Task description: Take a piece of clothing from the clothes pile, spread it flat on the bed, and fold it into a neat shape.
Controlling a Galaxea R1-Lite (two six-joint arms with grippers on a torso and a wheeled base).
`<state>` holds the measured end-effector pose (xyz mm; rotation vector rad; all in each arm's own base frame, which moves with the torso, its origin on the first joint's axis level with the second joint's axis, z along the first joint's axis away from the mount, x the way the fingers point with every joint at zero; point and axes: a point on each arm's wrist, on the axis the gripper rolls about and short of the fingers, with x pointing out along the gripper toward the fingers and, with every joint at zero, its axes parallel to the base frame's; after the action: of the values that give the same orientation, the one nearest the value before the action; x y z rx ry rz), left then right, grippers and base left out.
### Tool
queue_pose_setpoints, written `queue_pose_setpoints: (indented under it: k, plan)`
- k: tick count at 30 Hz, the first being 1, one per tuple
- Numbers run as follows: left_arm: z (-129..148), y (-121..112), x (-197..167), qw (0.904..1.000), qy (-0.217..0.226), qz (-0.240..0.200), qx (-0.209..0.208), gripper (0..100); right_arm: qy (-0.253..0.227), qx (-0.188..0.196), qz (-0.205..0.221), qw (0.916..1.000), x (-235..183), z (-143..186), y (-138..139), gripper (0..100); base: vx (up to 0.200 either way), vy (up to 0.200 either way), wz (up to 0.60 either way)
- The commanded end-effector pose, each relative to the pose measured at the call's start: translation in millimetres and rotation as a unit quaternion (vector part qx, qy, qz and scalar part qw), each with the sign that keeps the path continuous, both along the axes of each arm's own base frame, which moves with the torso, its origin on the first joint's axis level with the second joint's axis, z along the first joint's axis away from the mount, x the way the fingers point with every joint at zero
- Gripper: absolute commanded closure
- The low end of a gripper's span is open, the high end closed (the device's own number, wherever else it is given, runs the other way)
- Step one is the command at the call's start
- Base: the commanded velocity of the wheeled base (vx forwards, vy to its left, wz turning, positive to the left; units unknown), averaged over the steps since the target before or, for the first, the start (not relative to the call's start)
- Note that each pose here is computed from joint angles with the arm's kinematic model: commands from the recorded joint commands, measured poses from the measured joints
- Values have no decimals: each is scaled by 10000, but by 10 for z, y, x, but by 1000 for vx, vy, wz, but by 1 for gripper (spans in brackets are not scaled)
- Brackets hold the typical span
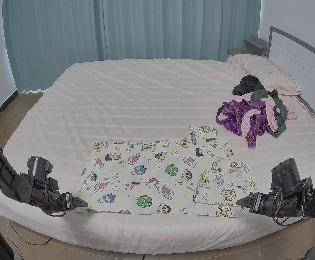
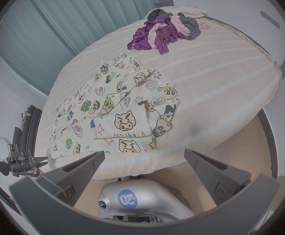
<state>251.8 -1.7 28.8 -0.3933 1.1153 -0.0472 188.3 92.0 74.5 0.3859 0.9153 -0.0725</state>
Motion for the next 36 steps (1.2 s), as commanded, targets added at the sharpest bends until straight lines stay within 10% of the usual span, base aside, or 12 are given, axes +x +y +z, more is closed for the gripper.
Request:
queue_pose_setpoints:
  k: [1,36]
  plan:
    - [219,14,-81,9989,-367,254,-155,0,-61,65,-71,9999,30,29,-9,0,0,0,0]
    - [425,-21,-250,9914,-484,957,-746,0,-125,304,201,9993,-73,-196,-166,0,103,0,0]
